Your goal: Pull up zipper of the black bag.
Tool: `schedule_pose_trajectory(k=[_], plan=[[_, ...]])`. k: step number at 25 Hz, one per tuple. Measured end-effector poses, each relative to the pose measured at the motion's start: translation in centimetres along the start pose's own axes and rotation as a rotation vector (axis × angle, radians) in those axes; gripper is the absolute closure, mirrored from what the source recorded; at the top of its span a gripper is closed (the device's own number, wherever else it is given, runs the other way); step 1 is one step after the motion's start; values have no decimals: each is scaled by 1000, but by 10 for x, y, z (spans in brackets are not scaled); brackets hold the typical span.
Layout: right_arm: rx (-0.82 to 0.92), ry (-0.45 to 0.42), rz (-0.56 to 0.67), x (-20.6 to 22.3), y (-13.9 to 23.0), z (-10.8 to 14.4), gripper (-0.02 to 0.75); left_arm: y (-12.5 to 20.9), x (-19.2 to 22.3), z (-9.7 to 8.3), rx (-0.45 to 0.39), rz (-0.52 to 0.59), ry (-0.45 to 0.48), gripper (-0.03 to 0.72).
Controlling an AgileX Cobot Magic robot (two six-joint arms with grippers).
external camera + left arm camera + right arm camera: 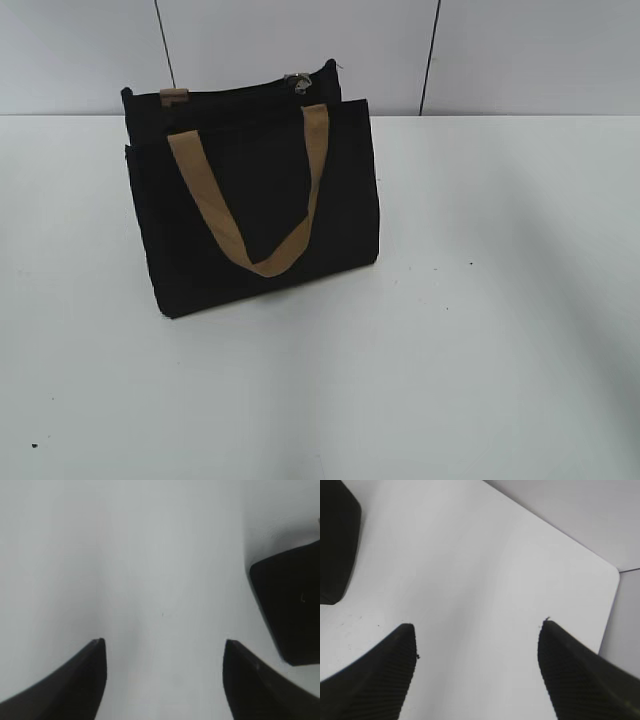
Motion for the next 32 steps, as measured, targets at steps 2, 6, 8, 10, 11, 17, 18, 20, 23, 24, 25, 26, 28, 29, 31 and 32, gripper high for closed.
schedule_pose_trajectory(k=[2, 6, 8, 10, 11, 17, 18, 20, 23, 24, 25, 26, 28, 29, 31, 32], plan=[[41, 23, -26, -16, 3, -9, 160, -1, -11, 0, 25, 21, -25, 162], [130, 58, -86, -51, 14, -23, 160, 3, -36, -7, 156, 14, -106, 220], [150, 54, -109, -66, 23, -22, 160, 4, -47, -19, 239, -7, -121, 227], [164, 35, -125, -79, 34, -15, 160, 6, -58, -32, 261, -38, -116, 230], [173, 19, -128, -84, 42, -10, 160, 7, -64, -40, 253, -49, -105, 230], [244, -67, -91, -93, 108, 32, 160, 37, -88, -59, 199, -52, -49, 230], [254, -75, -94, -92, 120, 39, 160, 47, -90, -60, 190, -46, -44, 230], [278, -85, -104, -89, 140, 51, 160, 68, -94, -60, 182, -48, -37, 230], [302, -95, -108, -85, 172, 69, 160, 103, -108, -61, 170, -105, -29, 230], [306, -101, -101, -82, 182, 75, 160, 115, -111, -61, 168, -120, -26, 230], [310, -101, -105, -81, 192, 80, 160, 126, -113, -60, 169, -136, -24, 230], [317, -98, -119, -83, 202, 85, 160, 135, -114, -60, 170, -151, -21, 230], [328, -104, -107, -78, 218, 93, 162, 155, -117, -60, 158, -189, -13, 230], [328, -108, -96, -74, 227, 99, 162, 163, -118, -60, 144, -207, -7, 230], [325, -112, -85, -68, 242, 107, 162, 176, -117, -59, 132, -227, -3, 230], [324, -112, -83, -66, 249, 111, 162, 183, -116, -58, 130, -228, -2, 231]])
Point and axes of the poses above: a point on each arm's last joint axis where the gripper is mounted, x pointing out along that axis toward the gripper, z along the wrist's bending axis when the last joint is at zero, y = z × x, the point moved 8 cm from there along x, pointing out along that axis toward the gripper, and after that the axes turned 8 degrees about -x, right-handed, at the moved point
